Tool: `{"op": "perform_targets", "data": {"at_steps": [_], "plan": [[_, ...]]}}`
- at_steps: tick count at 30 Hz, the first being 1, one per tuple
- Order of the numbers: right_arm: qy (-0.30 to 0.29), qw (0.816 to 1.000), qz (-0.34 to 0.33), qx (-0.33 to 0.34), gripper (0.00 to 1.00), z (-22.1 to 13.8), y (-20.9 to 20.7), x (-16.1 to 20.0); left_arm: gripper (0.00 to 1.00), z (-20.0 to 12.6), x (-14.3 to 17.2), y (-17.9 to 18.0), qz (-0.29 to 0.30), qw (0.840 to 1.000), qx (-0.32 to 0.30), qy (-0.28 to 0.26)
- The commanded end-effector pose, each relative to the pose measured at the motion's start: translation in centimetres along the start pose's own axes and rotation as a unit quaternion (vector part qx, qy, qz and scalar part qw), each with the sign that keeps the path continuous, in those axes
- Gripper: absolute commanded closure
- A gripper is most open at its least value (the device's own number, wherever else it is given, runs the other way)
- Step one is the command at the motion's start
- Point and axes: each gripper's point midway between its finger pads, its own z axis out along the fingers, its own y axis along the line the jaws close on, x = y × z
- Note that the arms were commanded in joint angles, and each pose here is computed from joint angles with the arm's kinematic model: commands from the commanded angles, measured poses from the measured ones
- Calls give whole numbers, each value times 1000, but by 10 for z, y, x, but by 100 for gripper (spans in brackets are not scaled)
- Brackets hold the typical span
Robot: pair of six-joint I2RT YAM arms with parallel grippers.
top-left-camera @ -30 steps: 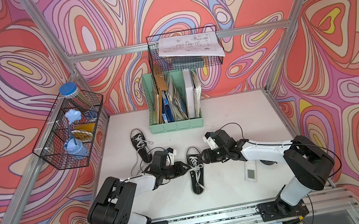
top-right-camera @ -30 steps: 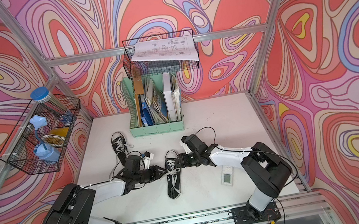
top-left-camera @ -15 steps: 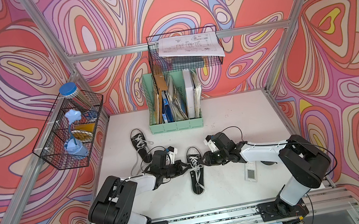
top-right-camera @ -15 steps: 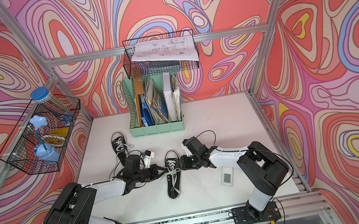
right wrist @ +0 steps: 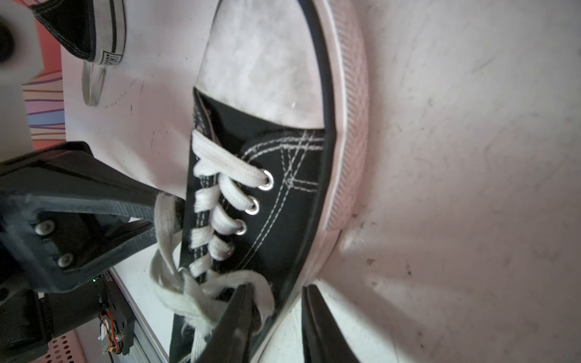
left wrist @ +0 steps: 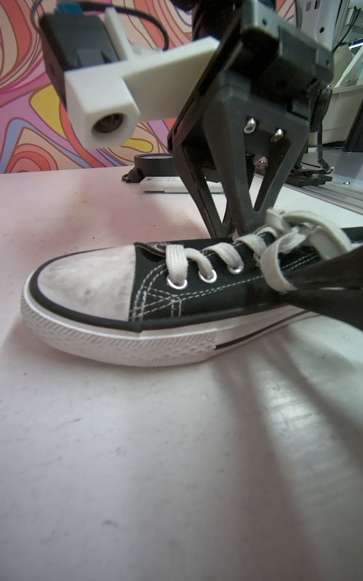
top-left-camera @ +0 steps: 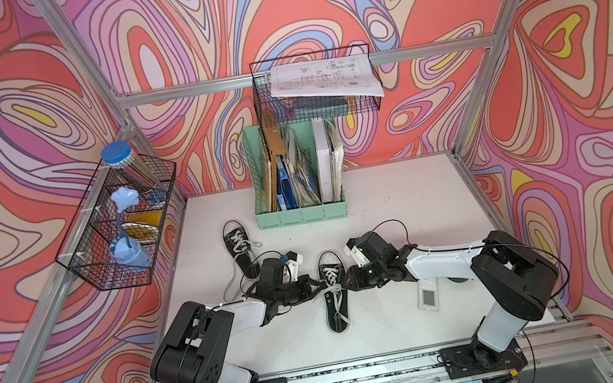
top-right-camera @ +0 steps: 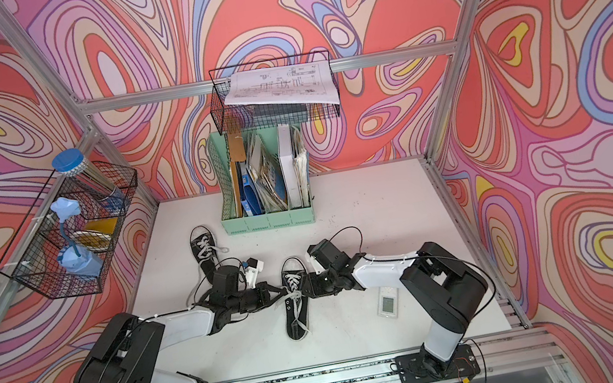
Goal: Tie the shoes
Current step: Tie the shoelace on the shoe.
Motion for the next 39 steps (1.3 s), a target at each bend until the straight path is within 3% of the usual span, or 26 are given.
{"op": "perform_targets", "data": {"at_steps": [1, 17, 24, 39], "plan": [[4, 1000, -22, 19, 73, 2, 0, -1, 94, -3, -2, -5, 8, 1000, 14, -7], [0, 993, -74, 95, 96, -8, -1, -6, 95, -5, 0, -2, 15, 1000, 2, -4], [-8, 989, -79, 123, 100, -18, -6, -8, 100, -11, -1, -1, 27, 999, -18, -7], [-7, 985, -74, 158, 100, -27, -15, -9, 100, -22, 2, 7, 38, 997, -63, -5]]}}
